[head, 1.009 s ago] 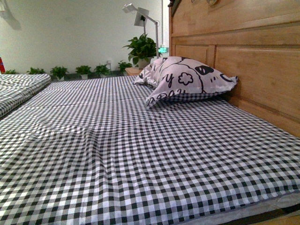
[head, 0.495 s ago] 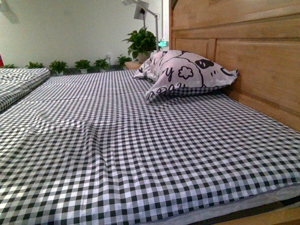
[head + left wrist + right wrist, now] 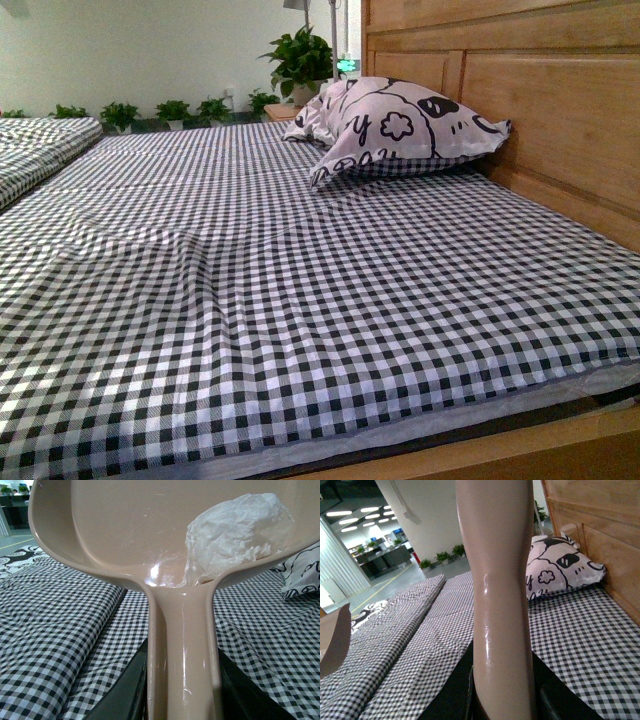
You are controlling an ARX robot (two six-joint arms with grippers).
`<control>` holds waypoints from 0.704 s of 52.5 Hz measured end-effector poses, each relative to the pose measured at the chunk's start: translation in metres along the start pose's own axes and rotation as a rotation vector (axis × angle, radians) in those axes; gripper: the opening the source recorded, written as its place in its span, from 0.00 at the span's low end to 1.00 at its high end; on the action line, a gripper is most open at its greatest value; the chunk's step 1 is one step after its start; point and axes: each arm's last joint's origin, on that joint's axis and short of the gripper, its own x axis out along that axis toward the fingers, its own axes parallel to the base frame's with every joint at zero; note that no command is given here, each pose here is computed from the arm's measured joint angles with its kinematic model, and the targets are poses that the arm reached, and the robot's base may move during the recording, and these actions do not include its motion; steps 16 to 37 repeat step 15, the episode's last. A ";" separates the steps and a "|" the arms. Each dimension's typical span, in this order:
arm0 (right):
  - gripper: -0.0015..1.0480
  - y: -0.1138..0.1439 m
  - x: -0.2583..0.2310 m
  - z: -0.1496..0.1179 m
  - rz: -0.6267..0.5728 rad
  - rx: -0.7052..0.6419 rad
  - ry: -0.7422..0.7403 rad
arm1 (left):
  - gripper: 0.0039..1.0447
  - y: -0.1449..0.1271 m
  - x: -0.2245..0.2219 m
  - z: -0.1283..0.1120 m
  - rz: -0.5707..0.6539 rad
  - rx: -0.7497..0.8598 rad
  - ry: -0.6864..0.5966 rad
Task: Clean up trash
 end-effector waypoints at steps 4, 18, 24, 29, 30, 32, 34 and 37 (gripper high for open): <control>0.19 0.000 0.000 0.000 0.000 0.000 0.000 | 0.26 0.000 0.000 0.000 0.000 0.000 0.000; 0.19 0.000 0.000 0.000 0.000 0.000 0.000 | 0.26 0.000 0.000 0.000 0.000 0.000 0.000; 0.19 0.000 0.000 0.000 0.000 0.000 0.000 | 0.26 0.000 0.000 0.000 0.000 0.000 0.000; 0.19 0.000 0.000 0.000 0.000 0.000 0.000 | 0.26 0.000 0.000 0.000 0.000 0.000 0.000; 0.19 0.000 0.000 0.000 0.000 0.000 0.000 | 0.26 0.000 0.000 0.000 0.000 0.000 0.000; 0.19 0.000 0.000 0.000 0.000 0.000 0.000 | 0.26 0.000 0.000 0.000 0.000 0.000 0.000; 0.19 0.000 0.000 0.000 0.000 0.000 0.000 | 0.26 0.000 0.000 0.000 0.000 0.000 0.000; 0.19 0.000 0.000 0.000 0.000 0.000 0.000 | 0.26 0.000 0.000 0.000 0.000 0.000 0.000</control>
